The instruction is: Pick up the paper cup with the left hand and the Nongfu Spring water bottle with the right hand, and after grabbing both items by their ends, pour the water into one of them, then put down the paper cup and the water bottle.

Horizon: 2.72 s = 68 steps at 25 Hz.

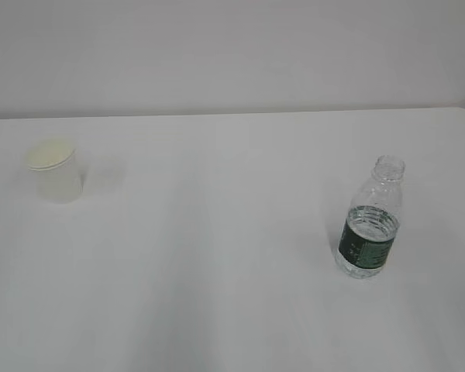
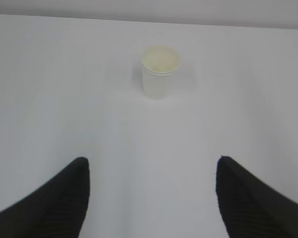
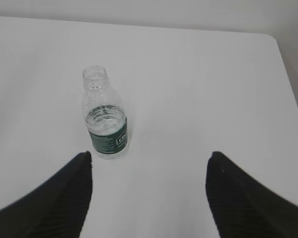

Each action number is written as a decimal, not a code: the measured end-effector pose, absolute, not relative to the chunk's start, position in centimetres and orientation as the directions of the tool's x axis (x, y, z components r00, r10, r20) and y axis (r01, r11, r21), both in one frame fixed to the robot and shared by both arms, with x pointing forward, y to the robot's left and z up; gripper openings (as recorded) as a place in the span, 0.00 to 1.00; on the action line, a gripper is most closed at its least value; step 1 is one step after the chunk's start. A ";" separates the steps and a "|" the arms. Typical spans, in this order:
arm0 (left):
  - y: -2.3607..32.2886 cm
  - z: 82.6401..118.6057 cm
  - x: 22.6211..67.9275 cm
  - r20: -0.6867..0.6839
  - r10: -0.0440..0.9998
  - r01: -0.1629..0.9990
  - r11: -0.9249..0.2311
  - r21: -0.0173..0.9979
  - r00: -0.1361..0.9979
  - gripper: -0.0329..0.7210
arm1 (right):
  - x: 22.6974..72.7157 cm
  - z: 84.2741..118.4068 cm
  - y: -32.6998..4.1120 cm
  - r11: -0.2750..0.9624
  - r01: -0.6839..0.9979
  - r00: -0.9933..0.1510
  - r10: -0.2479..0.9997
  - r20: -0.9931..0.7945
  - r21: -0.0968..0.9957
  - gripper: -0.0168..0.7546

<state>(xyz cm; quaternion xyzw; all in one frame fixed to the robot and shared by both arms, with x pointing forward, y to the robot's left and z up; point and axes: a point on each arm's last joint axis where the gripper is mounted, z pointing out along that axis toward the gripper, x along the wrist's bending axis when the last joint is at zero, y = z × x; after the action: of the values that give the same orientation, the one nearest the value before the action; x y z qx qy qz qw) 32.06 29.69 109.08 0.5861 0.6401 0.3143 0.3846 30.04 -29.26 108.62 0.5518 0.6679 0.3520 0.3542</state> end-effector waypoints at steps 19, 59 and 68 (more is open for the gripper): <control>29.6 109.2 36.3 -0.126 0.992 0.480 0.120 0.869 -0.018 0.80 | 33.8 108.5 -28.9 0.155 0.494 -0.158 0.984 -0.087 0.855 0.72; 29.5 105.5 44.0 -0.089 0.996 0.458 0.086 0.885 -0.013 0.80 | 38.6 104.9 -28.7 0.111 0.365 -0.116 0.991 -0.073 0.924 0.71; 29.5 102.1 43.0 -0.115 0.993 0.360 0.111 0.926 -0.011 0.80 | 39.0 104.0 -28.7 0.091 0.317 -0.098 0.993 -0.063 0.944 0.71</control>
<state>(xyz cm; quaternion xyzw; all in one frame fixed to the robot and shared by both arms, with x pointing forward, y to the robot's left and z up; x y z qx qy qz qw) 43.00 29.48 102.08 0.5560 0.6084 0.3677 0.4307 38.98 -28.74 104.02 0.5327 0.6148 0.4132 0.4093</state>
